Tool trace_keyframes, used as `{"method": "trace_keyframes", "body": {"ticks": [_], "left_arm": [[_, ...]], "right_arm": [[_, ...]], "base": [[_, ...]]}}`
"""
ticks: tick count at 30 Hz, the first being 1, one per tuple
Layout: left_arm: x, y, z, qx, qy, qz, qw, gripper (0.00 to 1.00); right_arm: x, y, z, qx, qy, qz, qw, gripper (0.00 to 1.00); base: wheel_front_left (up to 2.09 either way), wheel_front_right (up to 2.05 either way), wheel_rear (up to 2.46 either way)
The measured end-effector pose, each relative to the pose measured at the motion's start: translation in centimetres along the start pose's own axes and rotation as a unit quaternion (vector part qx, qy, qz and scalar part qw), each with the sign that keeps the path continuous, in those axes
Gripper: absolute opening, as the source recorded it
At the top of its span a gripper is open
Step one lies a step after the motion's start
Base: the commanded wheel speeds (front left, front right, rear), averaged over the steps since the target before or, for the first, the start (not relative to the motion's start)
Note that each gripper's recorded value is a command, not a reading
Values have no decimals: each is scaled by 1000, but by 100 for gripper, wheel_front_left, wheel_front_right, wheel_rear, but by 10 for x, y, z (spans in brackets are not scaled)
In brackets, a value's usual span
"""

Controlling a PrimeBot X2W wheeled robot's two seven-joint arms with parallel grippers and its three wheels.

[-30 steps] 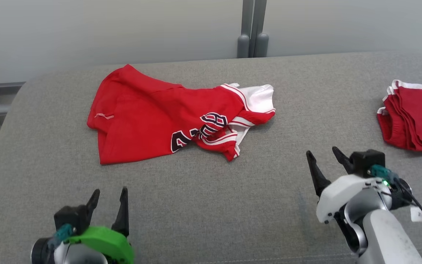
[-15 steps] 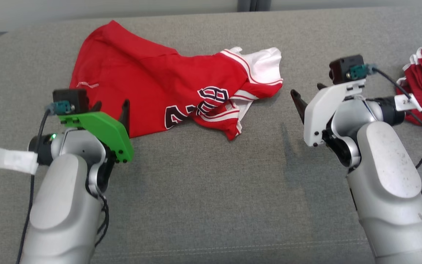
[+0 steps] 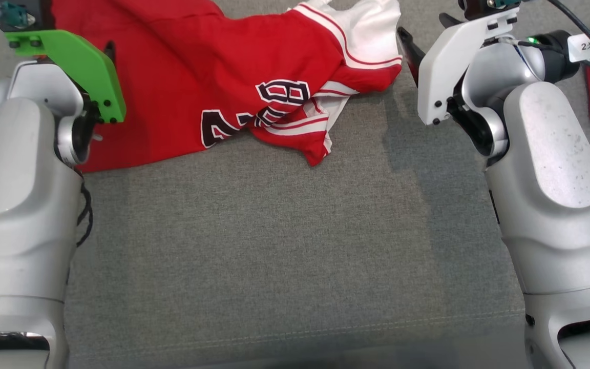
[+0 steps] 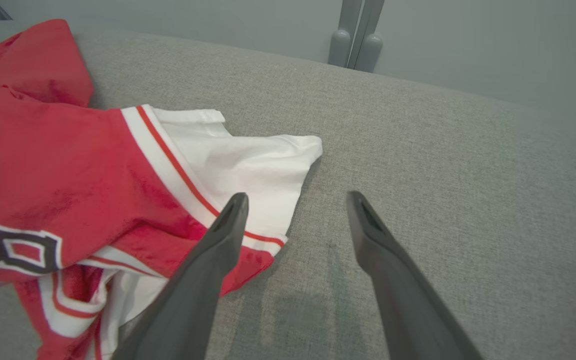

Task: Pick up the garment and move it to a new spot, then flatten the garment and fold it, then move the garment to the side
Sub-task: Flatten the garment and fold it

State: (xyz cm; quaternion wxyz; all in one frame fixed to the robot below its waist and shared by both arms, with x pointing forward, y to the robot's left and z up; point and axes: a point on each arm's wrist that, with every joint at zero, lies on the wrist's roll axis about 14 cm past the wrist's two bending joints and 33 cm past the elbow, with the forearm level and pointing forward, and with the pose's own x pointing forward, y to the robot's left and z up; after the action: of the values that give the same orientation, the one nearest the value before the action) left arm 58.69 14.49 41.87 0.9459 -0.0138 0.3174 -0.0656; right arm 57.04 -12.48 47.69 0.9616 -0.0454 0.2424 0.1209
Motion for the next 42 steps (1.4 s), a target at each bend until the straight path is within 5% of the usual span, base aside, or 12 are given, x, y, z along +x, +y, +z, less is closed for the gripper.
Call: {"method": "trace_keyframes", "body": {"ticks": [18, 20, 21, 22, 25, 28, 32, 34, 37, 42], "left_arm": [[63, 20, -10, 9, 42, 36, 998, 100], [64, 22, -10, 8, 44, 38, 998, 86], [65, 22, -9, 7, 44, 38, 998, 72], [65, 22, -10, 6, 45, 38, 998, 71], [67, 23, -14, 7, 51, 39, 998, 87], [68, 20, -16, 6, 54, 34, 998, 76], [71, 16, -15, 5, 50, 28, 998, 85], [72, 15, -15, 6, 49, 27, 998, 78], [74, 13, -15, 9, 43, 26, 999, 49], [74, 14, -12, 10, 38, 28, 999, 33]], "right_arm": [[30, -27, -44, -1, 37, -20, 999, 100], [31, -28, -45, -1, 37, -21, 999, 100], [32, -28, -46, -1, 38, -21, 999, 100], [32, -28, -47, -1, 39, -21, 999, 100], [32, -28, -48, -3, 41, -21, 999, 100], [32, -30, -49, -3, 43, -23, 999, 100], [32, -31, -52, -5, 46, -25, 999, 100], [32, -31, -52, -6, 47, -24, 999, 100], [31, -32, -53, -7, 48, -26, 998, 100], [32, -31, -56, -10, 51, -26, 998, 100]], "base": [[0, 0, 0], [0, 0, 0], [0, 0, 0], [0, 0, 0], [0, 0, 0], [0, 0, 0], [0, 0, 0], [0, 0, 0], [0, 0, 0], [0, 0, 0]]}}
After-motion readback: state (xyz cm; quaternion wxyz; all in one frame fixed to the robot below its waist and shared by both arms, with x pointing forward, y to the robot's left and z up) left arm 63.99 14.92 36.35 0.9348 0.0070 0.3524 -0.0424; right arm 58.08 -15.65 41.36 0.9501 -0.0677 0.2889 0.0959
